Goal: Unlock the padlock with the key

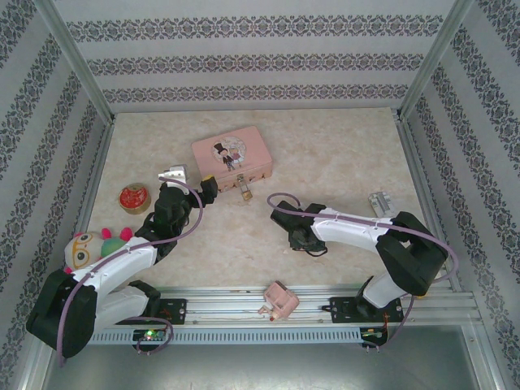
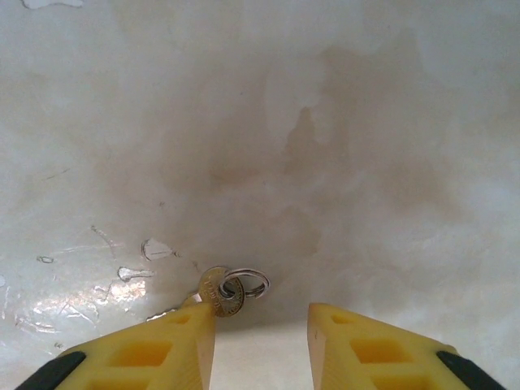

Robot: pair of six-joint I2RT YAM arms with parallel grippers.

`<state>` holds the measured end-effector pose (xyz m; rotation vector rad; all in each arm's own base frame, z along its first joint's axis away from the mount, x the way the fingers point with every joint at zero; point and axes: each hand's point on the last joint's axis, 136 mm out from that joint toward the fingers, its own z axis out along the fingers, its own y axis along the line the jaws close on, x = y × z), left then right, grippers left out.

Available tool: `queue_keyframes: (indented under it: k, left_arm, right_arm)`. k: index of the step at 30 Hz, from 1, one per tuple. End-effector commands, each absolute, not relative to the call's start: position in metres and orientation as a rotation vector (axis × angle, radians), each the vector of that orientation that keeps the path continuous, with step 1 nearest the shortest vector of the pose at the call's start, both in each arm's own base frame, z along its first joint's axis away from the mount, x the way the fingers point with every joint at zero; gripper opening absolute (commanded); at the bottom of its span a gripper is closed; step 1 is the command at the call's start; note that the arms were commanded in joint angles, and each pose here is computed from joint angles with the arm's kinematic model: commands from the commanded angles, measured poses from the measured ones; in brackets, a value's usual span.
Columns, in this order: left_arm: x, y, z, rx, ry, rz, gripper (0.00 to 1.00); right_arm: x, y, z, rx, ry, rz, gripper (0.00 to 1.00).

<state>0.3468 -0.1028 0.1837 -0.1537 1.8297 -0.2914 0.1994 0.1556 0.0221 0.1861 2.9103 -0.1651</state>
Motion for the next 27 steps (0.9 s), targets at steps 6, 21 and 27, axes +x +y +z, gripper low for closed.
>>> queue_keyframes:
  k: [6,21,27]
  left_arm:
    - [0.351,-0.109,0.207,-0.131,1.766,-0.309,0.99]
    - [0.356,-0.137,0.203,-0.046,1.845,-0.427,0.99]
    - [0.357,-0.138,0.203,-0.047,1.843,-0.426,0.99]
  right_arm:
    - [0.217,0.164,0.044,0.203,2.872,-0.007,0.38]
    - [0.210,0.153,0.047,-0.049,2.888,0.419,0.33]
    - [0.207,0.152,0.033,-0.082,2.941,0.400,0.31]
